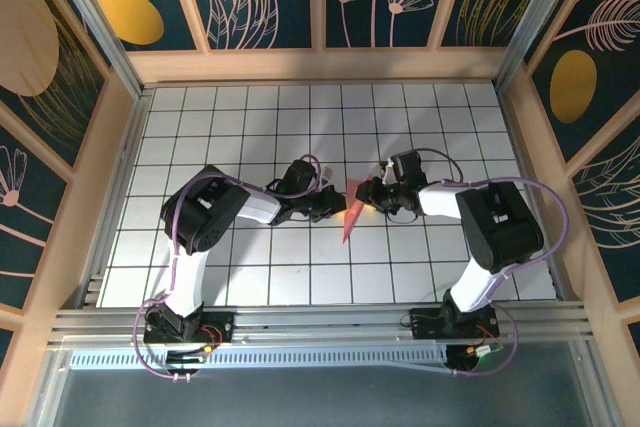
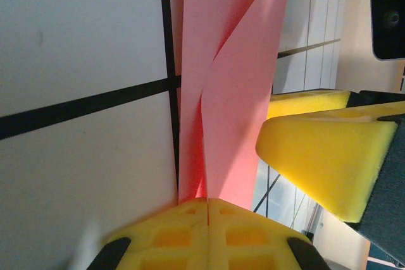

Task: Fold a paper plane with a square sheet of paper (fold left side to right side)
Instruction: Fold the wing for the fifth time at the center of the table.

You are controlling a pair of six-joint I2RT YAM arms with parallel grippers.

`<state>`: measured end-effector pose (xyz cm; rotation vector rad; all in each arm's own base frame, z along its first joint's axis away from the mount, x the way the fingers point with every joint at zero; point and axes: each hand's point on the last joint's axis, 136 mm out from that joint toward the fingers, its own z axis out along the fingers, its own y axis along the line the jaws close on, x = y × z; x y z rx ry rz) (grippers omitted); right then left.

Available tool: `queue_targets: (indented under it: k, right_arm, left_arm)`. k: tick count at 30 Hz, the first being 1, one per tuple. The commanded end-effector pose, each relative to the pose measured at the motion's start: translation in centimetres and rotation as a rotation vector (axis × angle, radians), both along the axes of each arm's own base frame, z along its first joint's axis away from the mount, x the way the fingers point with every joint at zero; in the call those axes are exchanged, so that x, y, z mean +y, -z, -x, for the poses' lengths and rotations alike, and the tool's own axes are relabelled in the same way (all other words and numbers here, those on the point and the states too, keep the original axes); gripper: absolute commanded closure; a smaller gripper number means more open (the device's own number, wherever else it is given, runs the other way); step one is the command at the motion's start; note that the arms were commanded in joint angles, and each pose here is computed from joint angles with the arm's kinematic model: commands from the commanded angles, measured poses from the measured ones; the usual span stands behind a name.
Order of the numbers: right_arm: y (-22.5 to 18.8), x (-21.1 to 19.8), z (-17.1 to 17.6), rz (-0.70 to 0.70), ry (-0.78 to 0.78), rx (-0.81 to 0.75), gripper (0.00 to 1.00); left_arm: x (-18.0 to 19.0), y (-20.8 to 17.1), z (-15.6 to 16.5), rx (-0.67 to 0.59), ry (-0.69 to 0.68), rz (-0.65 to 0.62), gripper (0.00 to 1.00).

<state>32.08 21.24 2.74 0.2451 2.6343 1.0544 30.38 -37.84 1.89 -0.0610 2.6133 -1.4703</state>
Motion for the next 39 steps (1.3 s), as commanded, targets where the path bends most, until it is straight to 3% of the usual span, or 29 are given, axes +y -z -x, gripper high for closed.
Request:
queue_targets:
  k: [1,10,33,36,39]
  right_arm:
    - [0.5,0.1,0.5,0.018,-0.009,-0.017,0.64]
    - [0.1,-0.3,0.7,0.007,0.003,-0.029,0.64]
    - [-1.1,-2.1,1.2,0.036,0.036,-0.060,0.62]
    - [-2.2,-2.5,0.9,0.044,0.031,-0.087,0.64]
    - [-2.9,-2.1,0.6,0.039,0.006,-0.104,0.75]
  left_arm:
    - [1.5,4.7,-0.2,0.030,-0.041,-0.145,1.00]
    - [2.4,6.5,0.3,0.058,-0.046,-0.211,1.00]
    - [1.9,6.7,-0.1,0.058,-0.047,-0.232,1.00]
    - [2.0,6.8,-0.2,0.057,-0.051,-0.237,1.00]
    - [2.1,6.9,-0.2,0.057,-0.056,-0.243,1.00]
